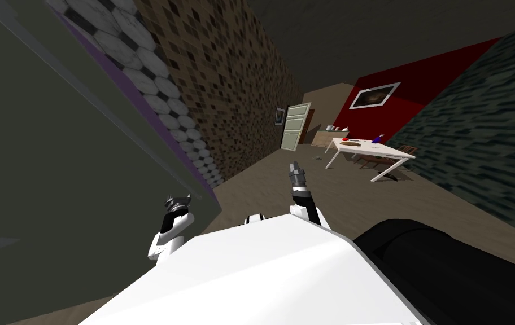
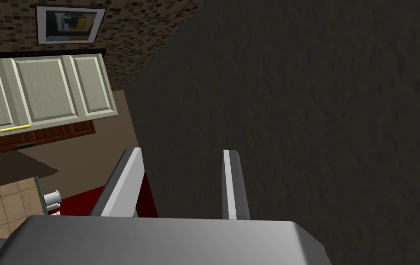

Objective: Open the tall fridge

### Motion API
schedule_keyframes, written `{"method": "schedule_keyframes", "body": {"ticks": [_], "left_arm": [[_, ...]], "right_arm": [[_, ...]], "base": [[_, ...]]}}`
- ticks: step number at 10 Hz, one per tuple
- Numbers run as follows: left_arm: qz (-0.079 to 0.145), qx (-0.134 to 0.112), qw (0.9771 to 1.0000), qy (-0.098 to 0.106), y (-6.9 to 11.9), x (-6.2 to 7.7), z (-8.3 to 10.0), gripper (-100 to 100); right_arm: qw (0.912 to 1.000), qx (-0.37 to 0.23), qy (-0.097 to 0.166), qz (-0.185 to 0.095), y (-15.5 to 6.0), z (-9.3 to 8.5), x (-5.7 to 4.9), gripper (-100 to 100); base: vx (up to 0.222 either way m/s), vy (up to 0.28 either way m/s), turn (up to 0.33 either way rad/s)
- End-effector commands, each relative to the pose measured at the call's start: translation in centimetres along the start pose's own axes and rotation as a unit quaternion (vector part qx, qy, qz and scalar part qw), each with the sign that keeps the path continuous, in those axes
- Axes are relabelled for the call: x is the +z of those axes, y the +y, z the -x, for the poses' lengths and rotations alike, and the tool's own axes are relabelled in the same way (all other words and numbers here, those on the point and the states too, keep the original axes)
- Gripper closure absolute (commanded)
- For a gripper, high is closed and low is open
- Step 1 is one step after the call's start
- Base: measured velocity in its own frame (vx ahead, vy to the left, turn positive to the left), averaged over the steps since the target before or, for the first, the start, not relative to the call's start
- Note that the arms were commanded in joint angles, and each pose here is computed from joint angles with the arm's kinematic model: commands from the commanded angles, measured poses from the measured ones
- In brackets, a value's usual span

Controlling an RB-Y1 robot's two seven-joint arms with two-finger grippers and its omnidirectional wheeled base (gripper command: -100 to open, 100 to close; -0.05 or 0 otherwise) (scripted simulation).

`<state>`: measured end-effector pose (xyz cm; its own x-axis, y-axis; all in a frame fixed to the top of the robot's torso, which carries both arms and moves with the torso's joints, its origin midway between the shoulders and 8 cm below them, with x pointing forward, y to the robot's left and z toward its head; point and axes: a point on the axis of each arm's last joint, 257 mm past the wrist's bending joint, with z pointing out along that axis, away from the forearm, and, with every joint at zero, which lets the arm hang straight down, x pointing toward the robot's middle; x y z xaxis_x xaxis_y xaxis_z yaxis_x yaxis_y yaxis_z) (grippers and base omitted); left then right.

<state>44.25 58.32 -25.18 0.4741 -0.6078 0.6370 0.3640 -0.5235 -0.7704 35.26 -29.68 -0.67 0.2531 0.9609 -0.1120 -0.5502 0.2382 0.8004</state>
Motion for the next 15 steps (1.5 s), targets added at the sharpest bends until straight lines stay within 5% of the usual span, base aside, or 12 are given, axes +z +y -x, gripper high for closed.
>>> {"method": "schedule_keyframes", "body": {"ticks": [1, 8, 11, 15], "left_arm": [[0.003, -0.009, 0.9999, -0.003, -1.0, 1.0, -0.9, -100], [0.011, -0.022, 0.9997, -0.007, -2.3, 2.3, -2.2, -100], [0.044, -0.016, 0.9981, 0.040, 0.8, 1.7, -7.1, -100], [0.086, -0.007, 0.9925, 0.086, 5.1, 0.4, -12.0, -100]], "right_arm": [[1.0000, 0.000, 0.000, 0.000, 0.0, 0.0, 0.0, 0], [1.0000, 0.000, 0.000, 0.000, 0.0, 0.0, 0.0, 0], [1.0000, 0.000, 0.000, 0.000, 0.0, 0.0, 0.0, 0], [1.0000, 0.000, 0.000, 0.000, 0.0, 0.0, 0.0, 0]], "base": [[0.112, 0.016, -0.016], [0.088, 0.022, -0.009], [0.115, 0.026, 0.375], [0.121, 0.011, 0.339]]}}
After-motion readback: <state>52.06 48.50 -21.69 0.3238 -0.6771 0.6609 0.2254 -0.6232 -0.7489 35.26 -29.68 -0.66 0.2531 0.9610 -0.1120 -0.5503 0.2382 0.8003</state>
